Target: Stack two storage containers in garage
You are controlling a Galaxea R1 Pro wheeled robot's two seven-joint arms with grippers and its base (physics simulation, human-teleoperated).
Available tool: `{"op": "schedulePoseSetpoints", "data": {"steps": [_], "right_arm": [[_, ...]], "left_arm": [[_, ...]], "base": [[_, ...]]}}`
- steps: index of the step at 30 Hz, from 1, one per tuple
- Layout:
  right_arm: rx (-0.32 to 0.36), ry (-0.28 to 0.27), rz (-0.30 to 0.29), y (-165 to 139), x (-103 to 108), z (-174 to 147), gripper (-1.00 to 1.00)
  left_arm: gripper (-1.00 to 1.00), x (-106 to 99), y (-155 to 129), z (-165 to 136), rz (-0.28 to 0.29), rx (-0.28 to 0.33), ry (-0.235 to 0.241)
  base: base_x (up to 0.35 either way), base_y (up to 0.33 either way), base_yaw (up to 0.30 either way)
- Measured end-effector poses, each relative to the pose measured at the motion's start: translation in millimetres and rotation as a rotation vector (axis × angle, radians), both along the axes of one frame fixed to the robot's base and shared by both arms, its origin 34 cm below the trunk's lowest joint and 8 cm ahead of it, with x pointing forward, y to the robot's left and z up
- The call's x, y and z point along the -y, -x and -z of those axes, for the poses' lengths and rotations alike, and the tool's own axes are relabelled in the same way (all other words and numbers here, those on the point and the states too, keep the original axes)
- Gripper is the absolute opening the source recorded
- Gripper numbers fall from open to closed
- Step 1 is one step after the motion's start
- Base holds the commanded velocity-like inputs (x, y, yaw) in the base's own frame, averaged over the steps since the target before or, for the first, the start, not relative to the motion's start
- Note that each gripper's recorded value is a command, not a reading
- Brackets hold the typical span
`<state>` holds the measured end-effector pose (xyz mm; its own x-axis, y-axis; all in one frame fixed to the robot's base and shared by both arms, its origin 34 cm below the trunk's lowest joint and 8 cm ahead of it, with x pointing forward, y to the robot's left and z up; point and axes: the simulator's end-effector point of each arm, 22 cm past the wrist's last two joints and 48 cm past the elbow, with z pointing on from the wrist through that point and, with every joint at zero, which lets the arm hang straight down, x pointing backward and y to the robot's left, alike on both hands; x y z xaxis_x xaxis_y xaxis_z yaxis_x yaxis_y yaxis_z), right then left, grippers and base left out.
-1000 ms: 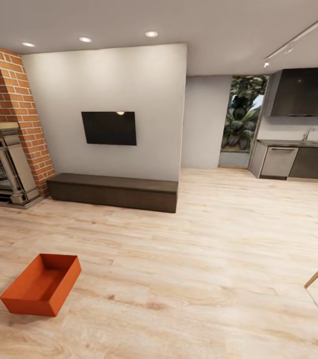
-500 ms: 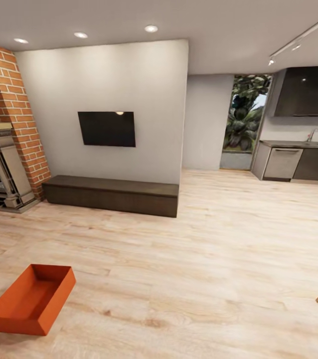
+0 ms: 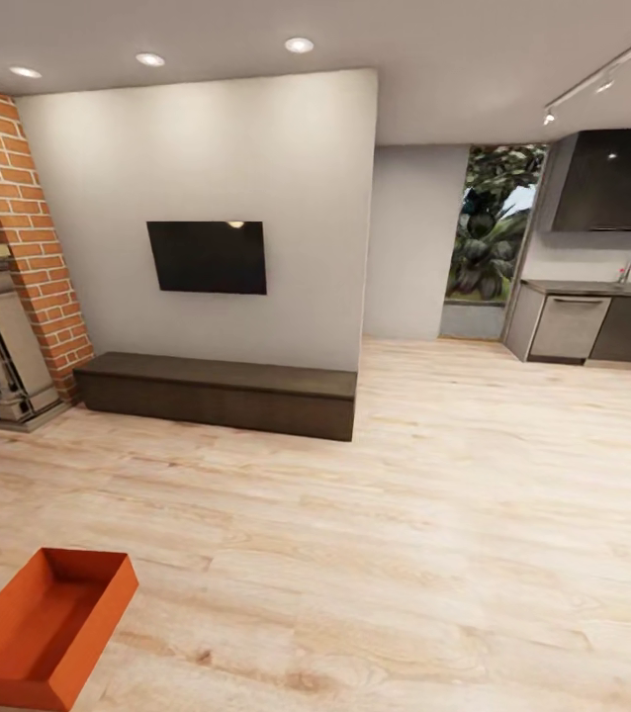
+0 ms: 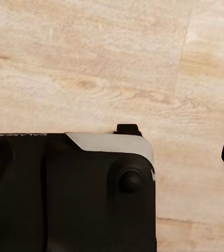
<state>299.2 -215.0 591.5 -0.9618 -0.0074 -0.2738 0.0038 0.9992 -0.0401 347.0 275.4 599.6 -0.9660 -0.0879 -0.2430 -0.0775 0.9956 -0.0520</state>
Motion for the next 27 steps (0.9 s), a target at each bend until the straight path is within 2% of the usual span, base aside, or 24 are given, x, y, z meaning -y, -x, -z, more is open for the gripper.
{"op": "schedulePoseSetpoints", "data": {"steps": [7, 20, 27], "right_arm": [[0.005, 0.0, 0.002, -0.9, 0.1, -0.3, 1.0], [0.006, 0.002, 0.001, -1.2, 0.6, -0.3, 1.0], [0.001, 0.005, 0.002, -0.3, 1.2, -0.1, 1.0]], "left_arm": [[1.0, 0.0, 0.0, 0.0, 0.0, 0.0, 0.0], [1.0, -0.1, 0.3, 0.1, 0.0, 0.0, 0.0], [1.0, 0.0, 0.4, 0.1, 0.0, -0.001, 0.0]], "base": [[0.321, 0.0, 0.013], [0.321, 0.0, 0.24], [0.321, 0.0, 0.056]]}}
